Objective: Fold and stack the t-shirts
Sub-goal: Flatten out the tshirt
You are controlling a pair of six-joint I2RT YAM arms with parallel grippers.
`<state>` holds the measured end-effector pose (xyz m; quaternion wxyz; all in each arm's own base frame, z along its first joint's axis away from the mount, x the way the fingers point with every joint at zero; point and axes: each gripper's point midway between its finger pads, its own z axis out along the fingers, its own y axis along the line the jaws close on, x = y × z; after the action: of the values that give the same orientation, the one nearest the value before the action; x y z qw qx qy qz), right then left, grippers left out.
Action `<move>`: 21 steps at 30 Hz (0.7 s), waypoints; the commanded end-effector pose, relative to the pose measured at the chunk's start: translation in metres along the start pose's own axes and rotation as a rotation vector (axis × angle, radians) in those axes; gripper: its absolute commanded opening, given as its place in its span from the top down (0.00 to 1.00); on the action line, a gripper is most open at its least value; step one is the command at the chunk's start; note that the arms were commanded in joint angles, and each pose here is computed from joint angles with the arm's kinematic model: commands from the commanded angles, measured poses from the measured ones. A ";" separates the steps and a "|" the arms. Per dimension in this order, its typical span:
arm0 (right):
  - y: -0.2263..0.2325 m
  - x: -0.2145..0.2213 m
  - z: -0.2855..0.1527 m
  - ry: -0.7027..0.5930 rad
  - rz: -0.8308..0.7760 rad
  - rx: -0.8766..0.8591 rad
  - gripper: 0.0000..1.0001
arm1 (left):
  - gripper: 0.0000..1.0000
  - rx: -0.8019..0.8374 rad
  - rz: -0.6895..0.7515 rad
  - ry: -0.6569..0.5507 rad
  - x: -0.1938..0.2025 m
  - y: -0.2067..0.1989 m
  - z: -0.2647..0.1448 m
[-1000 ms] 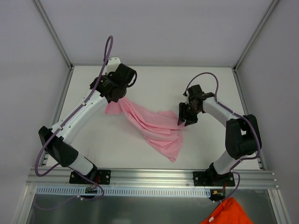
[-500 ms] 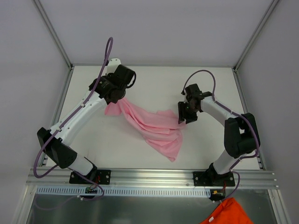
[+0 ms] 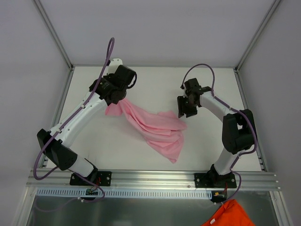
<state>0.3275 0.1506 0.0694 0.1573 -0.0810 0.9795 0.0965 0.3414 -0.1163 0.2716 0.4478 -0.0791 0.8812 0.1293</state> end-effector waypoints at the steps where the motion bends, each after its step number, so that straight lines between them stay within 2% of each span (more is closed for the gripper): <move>1: 0.008 0.001 0.000 0.005 -0.011 -0.034 0.49 | 1.00 0.012 -0.012 -0.052 -0.014 0.009 -0.010; 21: 0.020 0.043 0.010 0.109 0.046 -0.134 0.49 | 1.00 0.018 -0.005 -0.069 -0.018 0.010 -0.013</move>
<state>0.2918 0.1594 0.0444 0.0950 -0.0773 0.9826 0.1398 0.3432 -0.1161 0.2762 0.4547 -0.0651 0.8786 0.1308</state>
